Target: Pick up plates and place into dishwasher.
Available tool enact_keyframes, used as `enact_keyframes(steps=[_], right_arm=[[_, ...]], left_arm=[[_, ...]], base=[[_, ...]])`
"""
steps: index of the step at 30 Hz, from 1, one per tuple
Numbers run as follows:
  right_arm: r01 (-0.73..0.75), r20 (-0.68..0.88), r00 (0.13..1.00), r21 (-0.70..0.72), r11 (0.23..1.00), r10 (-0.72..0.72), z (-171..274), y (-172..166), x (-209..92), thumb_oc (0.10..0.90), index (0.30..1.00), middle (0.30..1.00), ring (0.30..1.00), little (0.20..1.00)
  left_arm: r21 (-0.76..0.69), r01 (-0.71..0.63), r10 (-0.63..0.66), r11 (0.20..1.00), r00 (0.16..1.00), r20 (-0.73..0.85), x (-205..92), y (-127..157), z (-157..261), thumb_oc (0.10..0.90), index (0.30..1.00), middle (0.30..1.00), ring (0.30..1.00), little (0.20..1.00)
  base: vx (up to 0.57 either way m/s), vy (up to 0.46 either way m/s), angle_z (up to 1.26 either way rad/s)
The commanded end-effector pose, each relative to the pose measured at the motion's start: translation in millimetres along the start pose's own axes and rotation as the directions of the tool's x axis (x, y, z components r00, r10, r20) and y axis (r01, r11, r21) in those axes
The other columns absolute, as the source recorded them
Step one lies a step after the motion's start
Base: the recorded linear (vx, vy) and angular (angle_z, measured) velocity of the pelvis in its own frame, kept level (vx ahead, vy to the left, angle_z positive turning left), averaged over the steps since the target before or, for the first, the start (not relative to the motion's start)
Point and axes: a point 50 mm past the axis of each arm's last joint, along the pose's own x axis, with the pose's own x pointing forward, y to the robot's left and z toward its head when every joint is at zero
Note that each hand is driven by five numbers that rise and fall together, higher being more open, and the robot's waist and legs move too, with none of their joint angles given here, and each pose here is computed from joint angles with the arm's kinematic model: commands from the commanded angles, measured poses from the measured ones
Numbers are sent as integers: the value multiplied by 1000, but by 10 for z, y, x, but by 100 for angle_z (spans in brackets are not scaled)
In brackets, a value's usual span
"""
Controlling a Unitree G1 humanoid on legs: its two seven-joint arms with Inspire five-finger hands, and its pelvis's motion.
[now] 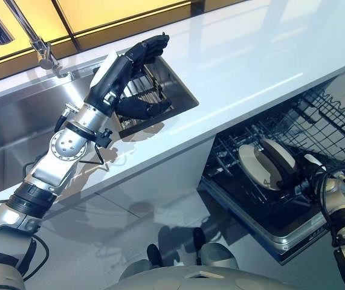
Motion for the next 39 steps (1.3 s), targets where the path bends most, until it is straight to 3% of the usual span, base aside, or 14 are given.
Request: enact_keyframes(steps=[1, 10, 18, 23, 29, 35, 36, 39], right_arm=[[78, -22, 997, -47, 996, -79, -87, -335, -68, 800, 900, 900, 900, 900], [242, 38, 970, -31, 970, -241, -89, -747, -289, 800, 900, 900, 900, 900], [452, 206, 864, 84, 888, -459, 34, -1190, -648, 800, 900, 900, 900, 900], [635, 362, 669, 176, 752, -649, 158, -1391, -1042, 800, 900, 900, 900, 900], [686, 415, 592, 192, 702, -691, 161, -1384, -1204, 800, 900, 900, 900, 900], [618, 435, 655, 160, 769, -617, 162, -1245, -1140, 800, 900, 900, 900, 900], [573, 432, 706, 117, 811, -561, 161, -1172, -1073, 100, 300, 300, 300, 200], [512, 409, 774, 45, 858, -483, 141, -1052, -963, 100, 300, 300, 300, 200]], left_arm=[[24, -100, 91, 995, 966, 240, 160, 249, 418, 800, 900, 900, 900, 900], [43, -115, 102, 992, 968, 227, 81, 295, 380, 800, 900, 900, 900, 900], [67, -138, 122, 988, 972, 201, 6, 329, 330, 800, 900, 900, 900, 900], [76, -163, 149, 984, 974, 168, -80, 372, 254, 800, 900, 900, 900, 900], [79, -172, 158, 982, 975, 157, -131, 394, 227, 800, 900, 900, 900, 900], [73, -173, 160, 982, 975, 156, -147, 391, 204, 800, 900, 900, 900, 900], [68, -171, 158, 983, 975, 157, -156, 375, 194, 800, 900, 900, 900, 900], [62, -166, 154, 984, 975, 161, -163, 363, 195, 800, 900, 900, 900, 900]], base=[[0, 0, 0], [0, 5, -1], [2, 12, -9], [6, 25, -19], [2, 11, -15], [2, 4, -3], [0, 0, 0], [0, 0, 0]])
